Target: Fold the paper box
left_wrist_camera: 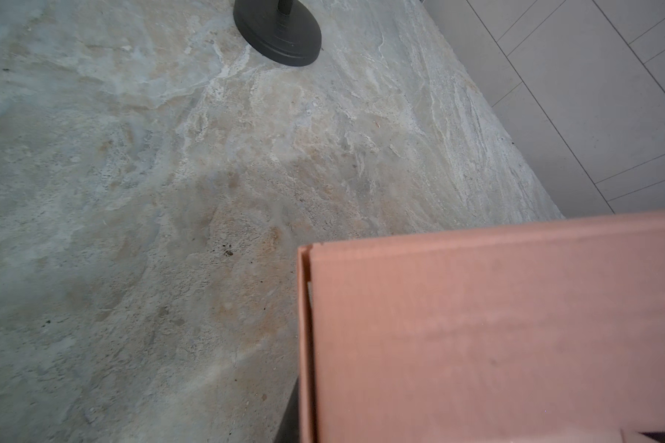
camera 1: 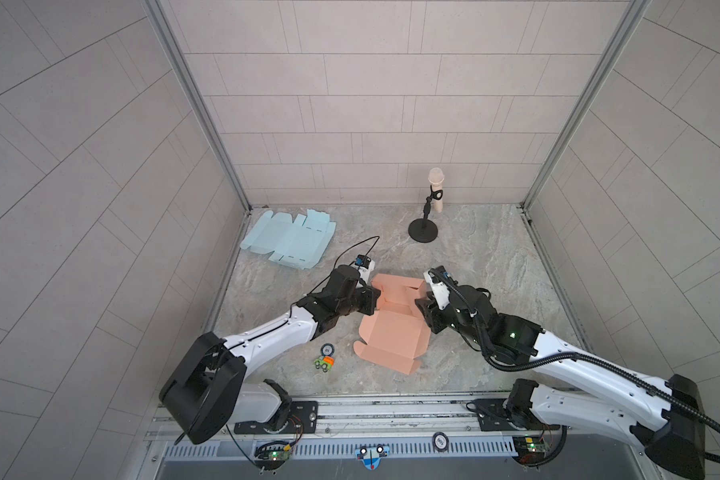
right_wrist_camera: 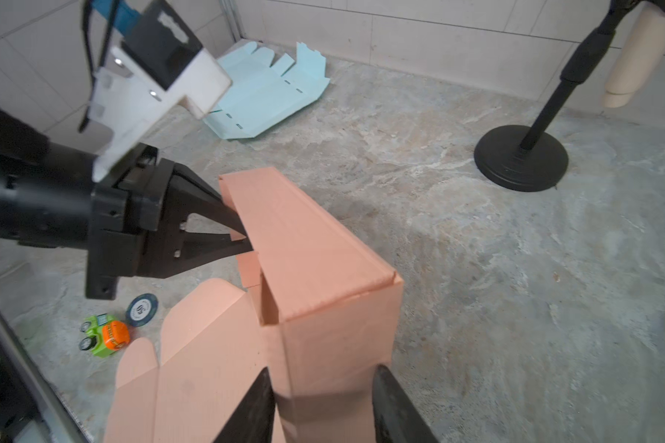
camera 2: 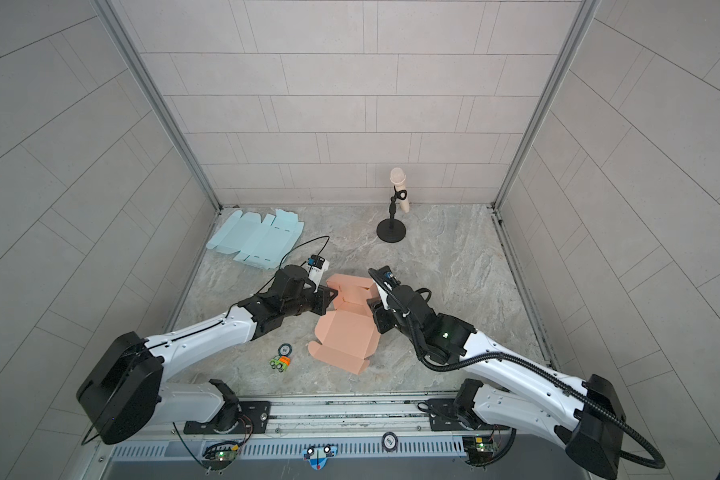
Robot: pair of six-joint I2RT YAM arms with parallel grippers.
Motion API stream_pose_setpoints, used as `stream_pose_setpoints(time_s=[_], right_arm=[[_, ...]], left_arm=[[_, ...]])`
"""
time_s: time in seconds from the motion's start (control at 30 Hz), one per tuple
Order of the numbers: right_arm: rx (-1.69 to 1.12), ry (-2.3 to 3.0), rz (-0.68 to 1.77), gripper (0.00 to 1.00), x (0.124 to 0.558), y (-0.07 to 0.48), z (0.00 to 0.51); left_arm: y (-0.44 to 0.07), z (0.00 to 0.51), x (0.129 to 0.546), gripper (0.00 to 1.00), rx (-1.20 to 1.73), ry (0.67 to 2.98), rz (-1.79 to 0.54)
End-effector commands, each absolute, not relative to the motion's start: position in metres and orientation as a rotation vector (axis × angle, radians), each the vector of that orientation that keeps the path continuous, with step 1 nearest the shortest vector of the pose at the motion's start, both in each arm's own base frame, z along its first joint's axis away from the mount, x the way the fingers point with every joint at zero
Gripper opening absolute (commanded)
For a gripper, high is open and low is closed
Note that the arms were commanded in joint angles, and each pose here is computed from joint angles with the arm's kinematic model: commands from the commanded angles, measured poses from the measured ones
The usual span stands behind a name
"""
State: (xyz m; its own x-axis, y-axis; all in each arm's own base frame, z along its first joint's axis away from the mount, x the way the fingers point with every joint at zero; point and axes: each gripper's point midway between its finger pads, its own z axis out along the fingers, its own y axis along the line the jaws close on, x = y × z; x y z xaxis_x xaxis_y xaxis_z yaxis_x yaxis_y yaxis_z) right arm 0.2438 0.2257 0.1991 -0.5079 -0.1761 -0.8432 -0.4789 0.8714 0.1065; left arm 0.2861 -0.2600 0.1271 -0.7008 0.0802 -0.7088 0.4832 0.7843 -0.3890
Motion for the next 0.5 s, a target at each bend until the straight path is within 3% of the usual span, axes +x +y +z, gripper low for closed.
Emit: stream_pose_setpoints(time_s=[0.0,0.47], right_arm=[[-0.394,2.109,0.334,0.43,0.253,0.225,0.200],[-0.386,2.116,-0.108,0.36,0.263,0.223,0.196]], left_arm=[[-0.278,0.144,0.282,0.08,0.450,2.223,-0.802],[-0.275,0.146,0.273,0.08,0.365,2.231,-0.798]])
